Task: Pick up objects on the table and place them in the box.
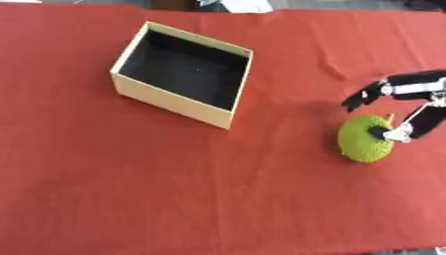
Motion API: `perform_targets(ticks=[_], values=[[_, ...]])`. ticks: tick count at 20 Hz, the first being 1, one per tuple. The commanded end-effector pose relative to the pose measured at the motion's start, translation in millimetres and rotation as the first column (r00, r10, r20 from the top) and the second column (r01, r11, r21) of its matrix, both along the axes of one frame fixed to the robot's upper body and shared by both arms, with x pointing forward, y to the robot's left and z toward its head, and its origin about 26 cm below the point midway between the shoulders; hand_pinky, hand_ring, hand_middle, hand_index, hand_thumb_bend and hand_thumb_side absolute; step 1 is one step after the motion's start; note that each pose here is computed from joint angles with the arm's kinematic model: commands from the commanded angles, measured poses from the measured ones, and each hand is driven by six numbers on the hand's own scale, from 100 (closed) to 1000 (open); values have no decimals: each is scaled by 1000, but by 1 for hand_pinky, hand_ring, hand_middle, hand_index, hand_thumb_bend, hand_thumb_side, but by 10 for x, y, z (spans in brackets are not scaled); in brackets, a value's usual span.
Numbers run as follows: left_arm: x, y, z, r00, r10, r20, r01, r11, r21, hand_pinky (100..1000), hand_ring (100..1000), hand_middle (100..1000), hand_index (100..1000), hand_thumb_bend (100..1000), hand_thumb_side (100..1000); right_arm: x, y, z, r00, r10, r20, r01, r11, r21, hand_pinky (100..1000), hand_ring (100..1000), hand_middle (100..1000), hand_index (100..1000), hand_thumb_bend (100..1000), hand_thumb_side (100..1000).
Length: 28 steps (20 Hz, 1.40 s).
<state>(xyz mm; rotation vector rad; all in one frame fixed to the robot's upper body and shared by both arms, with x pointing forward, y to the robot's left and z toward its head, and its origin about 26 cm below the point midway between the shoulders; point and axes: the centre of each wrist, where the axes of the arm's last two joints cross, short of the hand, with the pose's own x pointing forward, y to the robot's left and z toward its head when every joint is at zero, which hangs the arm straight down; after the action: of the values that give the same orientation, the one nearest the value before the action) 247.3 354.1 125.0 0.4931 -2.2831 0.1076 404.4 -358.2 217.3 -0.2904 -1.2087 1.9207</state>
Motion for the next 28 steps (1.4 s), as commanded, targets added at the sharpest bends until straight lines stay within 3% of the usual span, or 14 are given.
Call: perform_targets(ticks=[1, 13, 15, 20, 28], values=[[-11, 8, 64, 1000, -5, 11, 5, 1000, 26, 560, 880, 887, 658, 150, 729, 2, -75, 106, 992, 122, -25, -124, 983, -135, 912, 922, 823, 937, 182, 201], [-17, 12, 57, 1000, -4, 7, 4, 1000, 27, 559, 880, 887, 658, 151, 729, -1, -163, 61, 993, 117, -30, -120, 977, -178, 915, 922, 810, 920, 202, 236], [-18, 13, 56, 1000, -4, 4, 4, 1000, 28, 558, 881, 888, 658, 152, 732, -5, -170, 61, 992, 119, -31, -123, 977, -175, 911, 920, 790, 886, 194, 261], [-17, 14, 58, 1000, -1, 2, 1, 1000, 27, 558, 881, 889, 658, 152, 731, 3, -143, 101, 990, 141, -16, -142, 980, -137, 888, 885, 675, 794, 126, 182], [-16, 16, 61, 1000, 3, 9, -3, 1000, 22, 557, 880, 888, 656, 152, 727, 39, -73, 106, 988, 152, -9, -152, 981, -123, 874, 851, 595, 759, 100, 178]])
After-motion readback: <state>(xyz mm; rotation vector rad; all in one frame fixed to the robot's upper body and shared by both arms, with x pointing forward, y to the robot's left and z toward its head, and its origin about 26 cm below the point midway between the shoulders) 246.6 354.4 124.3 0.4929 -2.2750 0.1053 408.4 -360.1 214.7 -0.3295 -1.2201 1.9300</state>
